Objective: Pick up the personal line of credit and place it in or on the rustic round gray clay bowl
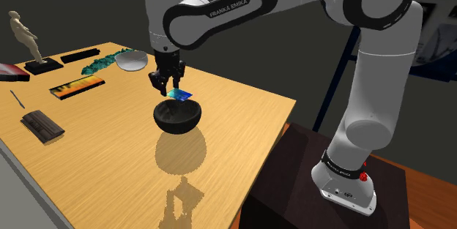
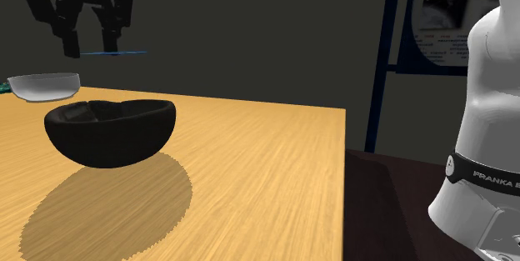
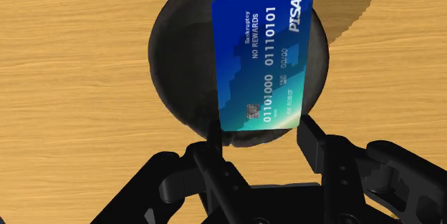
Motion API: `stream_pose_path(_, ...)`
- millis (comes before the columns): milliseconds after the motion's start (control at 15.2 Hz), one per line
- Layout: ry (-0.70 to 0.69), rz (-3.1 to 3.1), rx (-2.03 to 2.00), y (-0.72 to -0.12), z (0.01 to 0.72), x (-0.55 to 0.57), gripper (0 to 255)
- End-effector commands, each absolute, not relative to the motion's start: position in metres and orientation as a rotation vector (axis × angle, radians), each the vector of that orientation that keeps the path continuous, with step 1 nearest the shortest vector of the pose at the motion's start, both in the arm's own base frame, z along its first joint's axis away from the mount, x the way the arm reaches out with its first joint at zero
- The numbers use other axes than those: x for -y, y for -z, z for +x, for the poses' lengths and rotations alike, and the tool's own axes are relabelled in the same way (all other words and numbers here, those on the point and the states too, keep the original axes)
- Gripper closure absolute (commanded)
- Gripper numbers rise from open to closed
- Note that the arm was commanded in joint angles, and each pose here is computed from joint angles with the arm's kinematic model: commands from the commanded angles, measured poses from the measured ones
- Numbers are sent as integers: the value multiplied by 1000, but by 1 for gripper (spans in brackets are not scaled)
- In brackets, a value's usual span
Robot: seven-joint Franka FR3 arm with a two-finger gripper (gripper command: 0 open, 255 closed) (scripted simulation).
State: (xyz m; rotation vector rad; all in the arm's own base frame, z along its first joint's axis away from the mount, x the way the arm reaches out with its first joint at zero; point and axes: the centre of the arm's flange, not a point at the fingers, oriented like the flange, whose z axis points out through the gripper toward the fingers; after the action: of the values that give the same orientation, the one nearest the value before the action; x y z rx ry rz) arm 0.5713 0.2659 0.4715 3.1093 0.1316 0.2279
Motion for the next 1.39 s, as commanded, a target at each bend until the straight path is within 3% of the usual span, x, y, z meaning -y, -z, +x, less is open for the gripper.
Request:
stream_pose_path(0,-228,3108,-131,-474,605,-256,255)
stream_pose_path(1320,-228,3108,-131,-391,605,-256,255)
